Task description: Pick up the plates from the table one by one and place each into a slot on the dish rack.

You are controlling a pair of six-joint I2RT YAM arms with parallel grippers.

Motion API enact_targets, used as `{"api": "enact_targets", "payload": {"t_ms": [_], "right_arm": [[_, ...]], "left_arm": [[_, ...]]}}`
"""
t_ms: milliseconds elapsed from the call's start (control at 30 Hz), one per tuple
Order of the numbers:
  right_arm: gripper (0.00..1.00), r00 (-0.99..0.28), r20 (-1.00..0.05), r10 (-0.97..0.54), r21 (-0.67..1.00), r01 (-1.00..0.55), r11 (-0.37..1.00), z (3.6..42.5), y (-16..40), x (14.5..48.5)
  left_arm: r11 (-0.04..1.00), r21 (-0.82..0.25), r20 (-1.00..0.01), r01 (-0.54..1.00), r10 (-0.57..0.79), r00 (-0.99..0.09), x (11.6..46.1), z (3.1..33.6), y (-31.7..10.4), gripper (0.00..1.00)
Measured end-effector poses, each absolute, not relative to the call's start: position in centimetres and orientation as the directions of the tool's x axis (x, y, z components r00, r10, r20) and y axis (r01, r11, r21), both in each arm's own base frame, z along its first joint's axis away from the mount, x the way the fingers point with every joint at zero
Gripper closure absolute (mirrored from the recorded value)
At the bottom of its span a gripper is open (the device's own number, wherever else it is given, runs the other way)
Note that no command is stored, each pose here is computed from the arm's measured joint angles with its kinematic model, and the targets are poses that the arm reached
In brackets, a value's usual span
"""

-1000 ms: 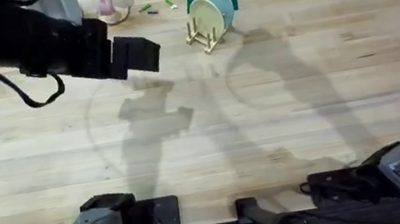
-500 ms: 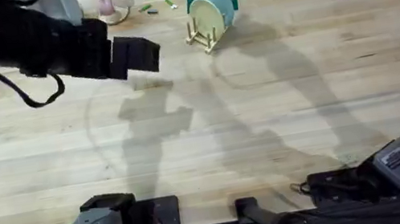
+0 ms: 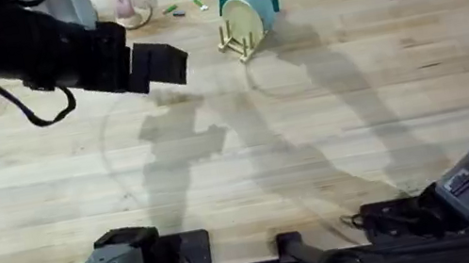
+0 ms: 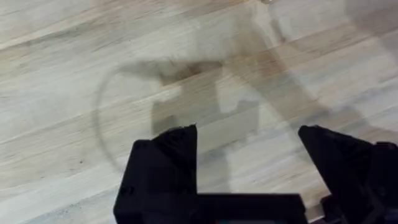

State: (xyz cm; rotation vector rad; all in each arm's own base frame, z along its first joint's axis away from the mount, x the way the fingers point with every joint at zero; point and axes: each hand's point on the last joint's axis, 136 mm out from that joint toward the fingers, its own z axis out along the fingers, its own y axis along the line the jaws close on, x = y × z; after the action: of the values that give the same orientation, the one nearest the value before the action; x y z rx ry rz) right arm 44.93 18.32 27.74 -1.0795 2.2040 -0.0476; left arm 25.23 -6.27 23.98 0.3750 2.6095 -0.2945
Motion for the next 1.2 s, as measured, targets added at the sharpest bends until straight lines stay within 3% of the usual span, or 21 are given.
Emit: {"api": "enact_targets", "payload": {"t_ms": [1200], "right_arm": [[0.972,-0.526,-0.486,-0.697,-0.211,-0.704,0.678,20.8,19.6,47.0]], "left_arm": [[0.94,-0.141,-0.491,0.311,0.206,-0.846,25.2,24.0,-6.3,0.006]]}}
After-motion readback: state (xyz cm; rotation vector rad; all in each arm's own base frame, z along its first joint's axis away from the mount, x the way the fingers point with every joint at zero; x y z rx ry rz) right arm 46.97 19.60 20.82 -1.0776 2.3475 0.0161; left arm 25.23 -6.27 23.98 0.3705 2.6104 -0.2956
